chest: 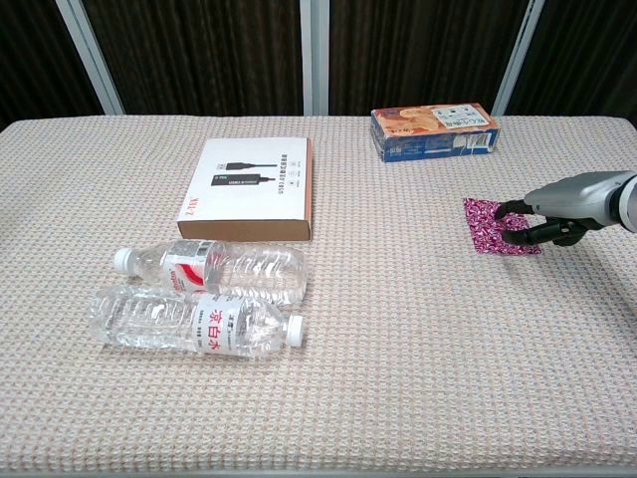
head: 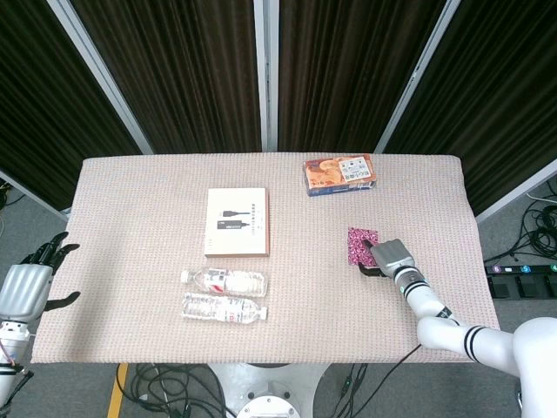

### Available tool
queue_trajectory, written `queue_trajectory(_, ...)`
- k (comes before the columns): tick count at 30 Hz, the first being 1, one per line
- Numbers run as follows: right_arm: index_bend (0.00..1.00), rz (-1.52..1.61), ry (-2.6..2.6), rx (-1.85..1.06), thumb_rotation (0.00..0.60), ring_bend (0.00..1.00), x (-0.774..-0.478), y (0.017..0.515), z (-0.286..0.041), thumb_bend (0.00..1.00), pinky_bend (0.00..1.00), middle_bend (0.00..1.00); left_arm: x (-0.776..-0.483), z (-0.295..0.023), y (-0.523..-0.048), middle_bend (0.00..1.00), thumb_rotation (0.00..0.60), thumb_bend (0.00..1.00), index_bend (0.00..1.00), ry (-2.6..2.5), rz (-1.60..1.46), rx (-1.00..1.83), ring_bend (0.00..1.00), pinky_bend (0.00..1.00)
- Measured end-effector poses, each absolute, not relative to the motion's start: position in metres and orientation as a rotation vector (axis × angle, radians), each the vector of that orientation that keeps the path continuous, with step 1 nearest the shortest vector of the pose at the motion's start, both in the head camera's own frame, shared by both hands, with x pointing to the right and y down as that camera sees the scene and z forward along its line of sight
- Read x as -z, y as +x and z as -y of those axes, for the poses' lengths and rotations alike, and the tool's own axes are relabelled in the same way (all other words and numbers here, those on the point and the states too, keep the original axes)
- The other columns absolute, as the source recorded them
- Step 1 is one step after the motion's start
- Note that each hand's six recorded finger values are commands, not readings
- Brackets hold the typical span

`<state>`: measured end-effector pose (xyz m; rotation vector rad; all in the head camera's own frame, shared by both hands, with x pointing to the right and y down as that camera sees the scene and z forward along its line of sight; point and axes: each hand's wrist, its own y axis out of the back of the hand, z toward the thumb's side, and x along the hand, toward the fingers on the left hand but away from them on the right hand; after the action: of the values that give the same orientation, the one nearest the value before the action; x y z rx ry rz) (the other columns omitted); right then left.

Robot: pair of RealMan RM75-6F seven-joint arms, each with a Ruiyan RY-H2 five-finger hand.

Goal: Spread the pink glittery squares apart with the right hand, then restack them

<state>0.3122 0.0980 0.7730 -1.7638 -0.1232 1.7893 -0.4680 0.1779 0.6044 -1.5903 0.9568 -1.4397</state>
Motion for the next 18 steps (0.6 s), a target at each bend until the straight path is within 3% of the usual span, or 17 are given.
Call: queue_trajectory(18,0.07,0.114,-1.760,-1.806,0.000,1.00,-0.784,0.311,-0.085,0.39,0.99,1.00,-0.610,-0.174,-0.471,0.19,0.600,0.00,0.26,-1.584,-0.947,1.462,0.21,0.39)
